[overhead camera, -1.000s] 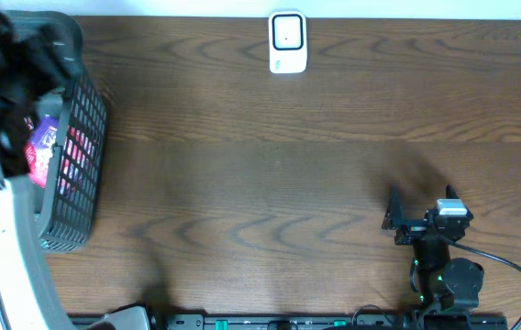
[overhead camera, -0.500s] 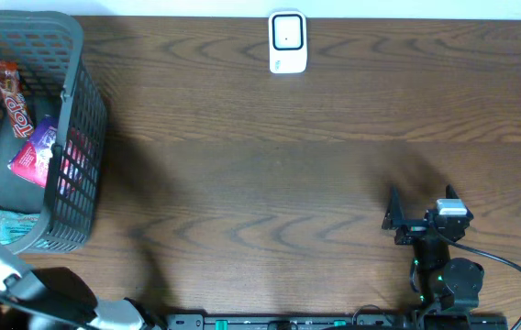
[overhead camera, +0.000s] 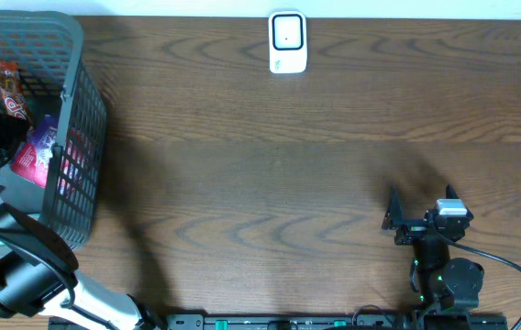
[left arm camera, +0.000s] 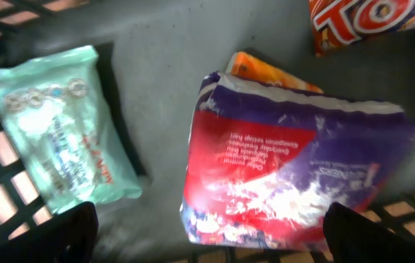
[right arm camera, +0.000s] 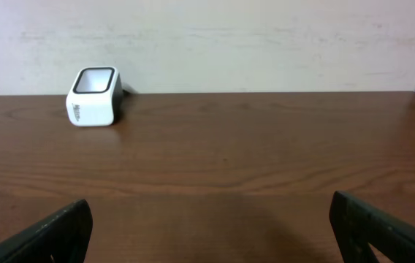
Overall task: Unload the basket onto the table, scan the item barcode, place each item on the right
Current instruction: 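Reach the left gripper into the basket toward the purple candy bag, then grasp the purple candy bag with the left gripper and lift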
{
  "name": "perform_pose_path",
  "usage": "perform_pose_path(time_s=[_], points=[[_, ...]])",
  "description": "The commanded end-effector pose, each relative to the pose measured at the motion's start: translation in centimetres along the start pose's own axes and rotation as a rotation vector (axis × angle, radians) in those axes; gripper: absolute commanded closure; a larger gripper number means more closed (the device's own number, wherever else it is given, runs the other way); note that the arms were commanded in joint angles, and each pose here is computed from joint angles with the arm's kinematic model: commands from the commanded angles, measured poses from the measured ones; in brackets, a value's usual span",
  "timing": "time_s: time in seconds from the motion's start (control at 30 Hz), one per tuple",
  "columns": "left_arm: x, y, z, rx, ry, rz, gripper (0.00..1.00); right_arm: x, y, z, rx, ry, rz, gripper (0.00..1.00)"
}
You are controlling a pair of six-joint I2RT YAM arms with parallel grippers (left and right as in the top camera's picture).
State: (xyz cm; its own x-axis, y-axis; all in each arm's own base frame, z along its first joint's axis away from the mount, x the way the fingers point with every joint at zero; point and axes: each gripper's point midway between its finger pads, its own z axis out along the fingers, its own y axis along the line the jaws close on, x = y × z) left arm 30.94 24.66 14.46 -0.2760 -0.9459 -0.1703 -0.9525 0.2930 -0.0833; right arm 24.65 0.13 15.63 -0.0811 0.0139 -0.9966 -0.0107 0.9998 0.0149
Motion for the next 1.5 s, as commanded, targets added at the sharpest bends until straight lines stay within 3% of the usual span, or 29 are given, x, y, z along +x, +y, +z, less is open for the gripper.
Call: perform_pose_path(time_s=[0.0, 0.17, 0.37, 0.4, 0.43, 0.47, 0.6, 0.67, 0.7, 0.83, 1.0, 1.2, 1.33, 1.47], points=[[0.9, 0.5, 2.1, -0.025, 0.024, 0.023, 0.02, 0.1, 0.0, 0.0, 0.002, 0.002, -0.011, 0.01], [2.5, 0.5, 5.4, 0.002, 0.062, 0.029, 0.02, 0.1, 0.0, 0.0, 0.002, 0.002, -0.011, 0.01], [4.0, -1.6, 8.1, 0.156, 0.101, 0.116, 0.01, 0.1, 0.0, 0.0, 0.002, 0.002, -0.011, 0.01], [4.1, -1.7, 8.3, 0.166, 0.103, 0.116, 0.07, 0.1, 0.0, 0.0, 0.002, 0.001, -0.011, 0.01], [4.2, -1.7, 8.5, 0.169, 0.105, 0.116, 0.26, 0.1, 0.0, 0.0, 0.002, 0.001, -0.011, 0.01], [4.3, -1.7, 8.5, 0.168, 0.106, 0.116, 0.35, 0.1, 0.0, 0.0, 0.002, 0.001, -0.011, 0.01], [4.3, -1.6, 8.5, 0.168, 0.107, 0.116, 0.6, 0.1, 0.0, 0.0, 0.002, 0.002, -0.011, 0.01], [4.3, -1.7, 8.5, 0.171, 0.108, 0.115, 0.88, 0.1, 0.0, 0.0, 0.002, 0.001, -0.011, 0.01], [4.4, -1.9, 8.4, 0.183, 0.115, 0.111, 0.93, 0.1, 0.0, 0.0, 0.002, 0.001, -0.011, 0.01], [4.0, -3.3, 6.2, 0.311, 0.129, 0.091, 0.93, 0.1, 0.0, 0.0, 0.002, 0.002, -0.011, 0.01], [1.4, -5.1, -1.4, 0.566, 0.06, 0.05, 0.93, 0.1, 0.0, 0.0, 0.002, 0.002, -0.011, 0.01], [-0.6, -4.6, -13.5, 0.788, -0.204, 0.038, 0.92, 0.1, 0.0, 0.0, 0.002, 0.002, -0.011, 0.01], [1.0, -4.0, -22.0, 0.905, -0.413, 0.098, 0.93, 0.1, 0.0, 0.0, 0.002, 0.002, -0.011, 0.01], [4.7, -4.1, -28.0, 1.027, -0.493, 0.117, 0.93, 0.1, 0.0, 0.0, 0.002, 0.001, -0.011, 0.01]])
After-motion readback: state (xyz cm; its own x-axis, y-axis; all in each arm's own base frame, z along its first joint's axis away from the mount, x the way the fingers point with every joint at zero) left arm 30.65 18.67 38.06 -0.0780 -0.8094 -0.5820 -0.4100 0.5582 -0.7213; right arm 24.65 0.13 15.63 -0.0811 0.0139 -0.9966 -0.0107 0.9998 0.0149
